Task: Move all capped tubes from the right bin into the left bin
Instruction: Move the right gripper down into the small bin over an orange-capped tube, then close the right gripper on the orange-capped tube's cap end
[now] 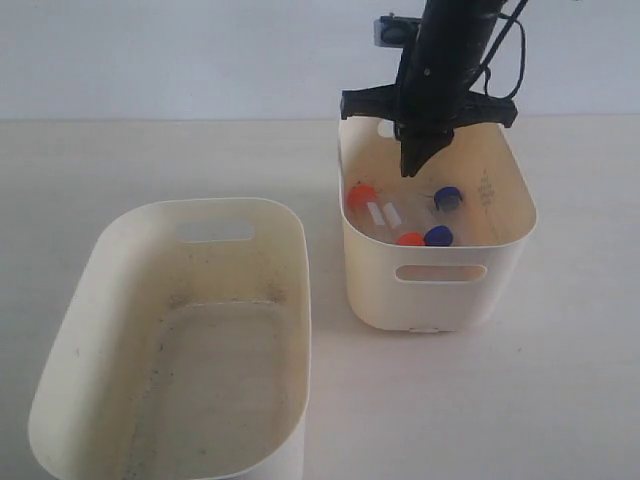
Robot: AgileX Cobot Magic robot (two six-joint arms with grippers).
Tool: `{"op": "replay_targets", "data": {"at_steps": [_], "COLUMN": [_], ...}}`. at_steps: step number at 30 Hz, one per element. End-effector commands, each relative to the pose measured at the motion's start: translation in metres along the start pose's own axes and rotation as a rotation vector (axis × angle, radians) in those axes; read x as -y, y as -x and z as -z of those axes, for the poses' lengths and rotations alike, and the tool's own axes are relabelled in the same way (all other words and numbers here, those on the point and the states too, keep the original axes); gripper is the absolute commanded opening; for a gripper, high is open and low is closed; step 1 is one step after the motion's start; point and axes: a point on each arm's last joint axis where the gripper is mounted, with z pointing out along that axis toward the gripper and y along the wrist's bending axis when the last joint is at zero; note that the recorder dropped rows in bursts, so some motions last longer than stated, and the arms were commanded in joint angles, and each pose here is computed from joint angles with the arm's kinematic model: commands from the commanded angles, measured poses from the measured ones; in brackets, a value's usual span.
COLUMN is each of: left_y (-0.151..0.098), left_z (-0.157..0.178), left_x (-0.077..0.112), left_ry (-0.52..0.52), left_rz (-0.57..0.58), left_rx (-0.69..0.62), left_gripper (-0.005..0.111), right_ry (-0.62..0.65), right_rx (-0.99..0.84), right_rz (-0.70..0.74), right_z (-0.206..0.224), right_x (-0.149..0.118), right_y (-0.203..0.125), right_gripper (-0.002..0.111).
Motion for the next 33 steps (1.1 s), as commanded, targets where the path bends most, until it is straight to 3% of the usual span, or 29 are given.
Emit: {"op": "replay_targets", "data": {"at_steps": [1, 25, 27, 30, 33], "left_y": [0.002, 0.002, 0.002, 0.002, 0.002], "left_z": [0.0, 0.0, 0.0, 0.0, 0.0], "left_x": [0.0, 0.0, 0.0, 0.0, 0.0], "left_ry": [-0.005, -0.005, -0.005, -0.005, -0.005], "left_rz": [0.011, 0.011, 0.011, 0.011, 0.011], "left_rx": [0.01, 0.01, 0.01, 0.01, 0.01], "left_gripper": [0.004, 0.004, 0.004, 0.004, 0.004], "right_ry": [0.015, -0.062, -0.06, -0.059, -0.053], "right_rx": [0.005, -0.116, -0.117, -0.118, -0.119], "right_rz": [-0.022, -0.007, 0.014, 0.042, 0.039], "right_z": [0.005, -0.059, -0.059, -0.059, -0.059], "right_x": [0.013, 0.021, 0.021, 0.021, 0.021], "right_y": [0.005, 0.007, 0.007, 0.007, 0.006], "right_gripper": [0.0, 0.0, 0.003, 0.017, 0.042]}}
